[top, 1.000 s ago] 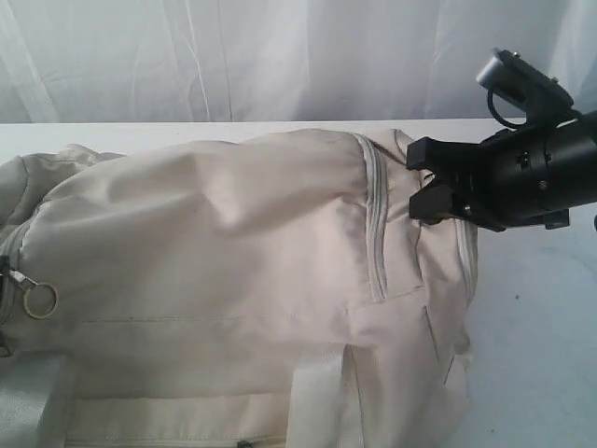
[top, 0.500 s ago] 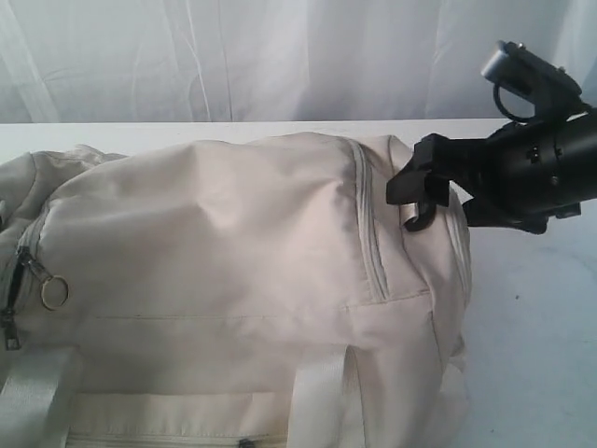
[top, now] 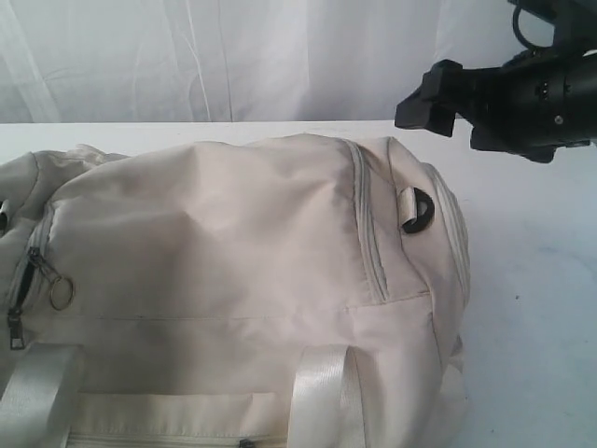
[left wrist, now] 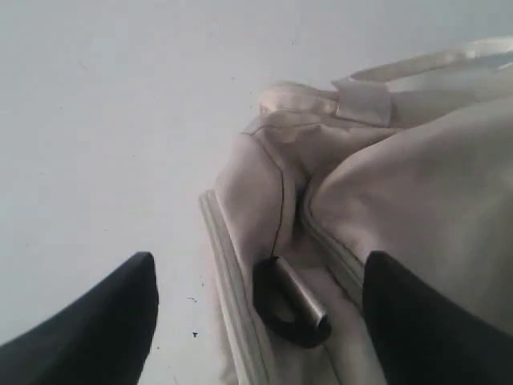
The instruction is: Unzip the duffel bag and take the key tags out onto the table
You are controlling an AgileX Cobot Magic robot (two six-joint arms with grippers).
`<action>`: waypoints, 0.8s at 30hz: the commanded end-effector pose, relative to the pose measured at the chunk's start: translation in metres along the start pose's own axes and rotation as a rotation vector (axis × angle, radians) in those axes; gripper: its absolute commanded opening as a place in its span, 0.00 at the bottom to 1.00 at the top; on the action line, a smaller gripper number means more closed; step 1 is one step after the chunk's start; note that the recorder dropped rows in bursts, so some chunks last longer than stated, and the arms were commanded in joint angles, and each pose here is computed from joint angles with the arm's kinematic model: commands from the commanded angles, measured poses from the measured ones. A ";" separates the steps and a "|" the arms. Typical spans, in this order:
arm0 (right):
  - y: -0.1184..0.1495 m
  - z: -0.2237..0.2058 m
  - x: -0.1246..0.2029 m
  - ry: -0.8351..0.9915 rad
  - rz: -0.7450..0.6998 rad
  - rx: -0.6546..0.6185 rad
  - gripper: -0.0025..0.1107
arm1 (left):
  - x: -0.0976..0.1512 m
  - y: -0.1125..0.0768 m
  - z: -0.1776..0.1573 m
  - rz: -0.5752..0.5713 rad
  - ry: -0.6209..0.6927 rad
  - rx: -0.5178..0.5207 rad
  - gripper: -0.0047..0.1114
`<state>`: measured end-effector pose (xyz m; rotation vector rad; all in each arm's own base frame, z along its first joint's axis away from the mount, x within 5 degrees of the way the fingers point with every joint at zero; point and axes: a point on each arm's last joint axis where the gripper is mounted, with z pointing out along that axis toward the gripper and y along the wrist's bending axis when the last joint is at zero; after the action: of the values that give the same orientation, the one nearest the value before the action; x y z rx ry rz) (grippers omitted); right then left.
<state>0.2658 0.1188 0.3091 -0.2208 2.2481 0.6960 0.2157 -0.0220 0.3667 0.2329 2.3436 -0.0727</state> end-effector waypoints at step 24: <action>-0.003 0.038 0.012 0.086 0.074 -0.018 0.02 | 0.005 0.007 0.083 -0.023 0.245 0.007 0.04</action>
<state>0.2832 0.1403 0.2677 -0.1657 2.3931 0.7779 0.2732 -0.0273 0.3045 0.2146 2.5728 -0.1109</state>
